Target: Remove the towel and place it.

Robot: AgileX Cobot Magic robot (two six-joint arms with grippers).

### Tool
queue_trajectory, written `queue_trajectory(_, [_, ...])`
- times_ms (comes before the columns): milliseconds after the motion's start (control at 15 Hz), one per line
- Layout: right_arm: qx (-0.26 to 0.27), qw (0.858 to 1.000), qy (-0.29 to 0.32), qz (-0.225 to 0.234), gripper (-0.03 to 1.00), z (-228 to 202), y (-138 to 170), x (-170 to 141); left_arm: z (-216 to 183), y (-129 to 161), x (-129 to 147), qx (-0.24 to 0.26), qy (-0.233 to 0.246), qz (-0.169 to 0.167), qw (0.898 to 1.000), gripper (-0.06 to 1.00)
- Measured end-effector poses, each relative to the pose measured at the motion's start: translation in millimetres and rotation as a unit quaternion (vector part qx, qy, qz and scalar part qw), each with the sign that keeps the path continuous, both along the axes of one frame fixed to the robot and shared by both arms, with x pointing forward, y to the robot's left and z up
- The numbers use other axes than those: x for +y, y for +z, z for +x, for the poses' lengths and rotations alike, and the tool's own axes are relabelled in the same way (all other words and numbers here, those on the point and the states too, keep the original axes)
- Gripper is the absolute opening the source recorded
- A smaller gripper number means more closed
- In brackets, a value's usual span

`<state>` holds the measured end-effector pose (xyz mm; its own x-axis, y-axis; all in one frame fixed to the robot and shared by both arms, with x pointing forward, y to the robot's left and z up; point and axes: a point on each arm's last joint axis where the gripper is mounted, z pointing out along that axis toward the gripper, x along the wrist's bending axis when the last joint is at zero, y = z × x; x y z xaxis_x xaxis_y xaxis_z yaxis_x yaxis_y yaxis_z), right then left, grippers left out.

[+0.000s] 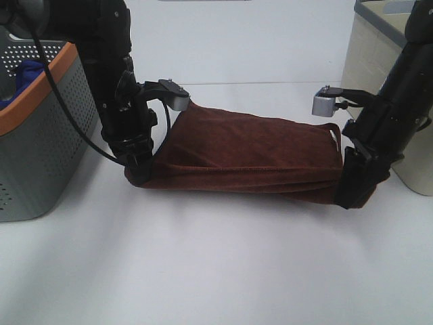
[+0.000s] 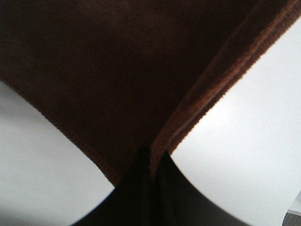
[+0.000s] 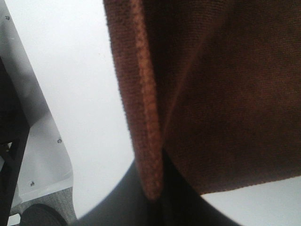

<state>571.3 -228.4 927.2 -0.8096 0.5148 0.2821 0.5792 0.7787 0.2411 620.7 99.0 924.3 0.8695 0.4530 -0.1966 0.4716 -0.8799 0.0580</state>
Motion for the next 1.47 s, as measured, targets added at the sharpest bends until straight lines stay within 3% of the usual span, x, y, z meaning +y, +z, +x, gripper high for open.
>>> queue_trajectory(267, [0.003, 1.000, -0.014, 0.009, 0.00, -2, -2, 1, 0, 0, 0, -0.001, -0.001, 0.002, 1.000, 0.06])
queue_trajectory(400, [0.008, 1.000, -0.028, 0.009, 0.00, -1, -2, 2, 0, 0, 1, 0.001, 0.007, 0.005, 1.000, 0.14])
queue_trajectory(467, [0.018, 0.998, -0.060, 0.006, 0.20, -1, -2, 2, 0, 0, 1, 0.002, 0.015, 0.006, 1.000, 0.34])
queue_trajectory(667, [0.026, 0.987, -0.156, -0.004, 0.71, 4, -4, 1, 0, 0, 1, 0.006, 0.043, 0.010, 0.999, 0.71])
queue_trajectory(800, [0.031, 0.983, -0.181, -0.005, 0.88, 4, -4, 1, 0, 0, 1, 0.007, 0.050, 0.011, 0.999, 0.81])
queue_trajectory(1067, [0.064, 0.971, -0.228, -0.002, 0.94, 7, 3, 3, 0, 1, 0, 0.008, 0.057, 0.009, 0.998, 0.85])
queue_trajectory(1200, [0.074, 0.973, -0.218, 0.007, 0.95, 14, 20, 6, 0, 11, 0, 0.001, 0.085, 0.007, 0.996, 0.85])
queue_trajectory(1467, [0.007, 0.960, -0.277, 0.050, 0.95, 34, 84, 9, 11, 57, -7, -0.048, 0.150, -0.033, 0.987, 0.85])
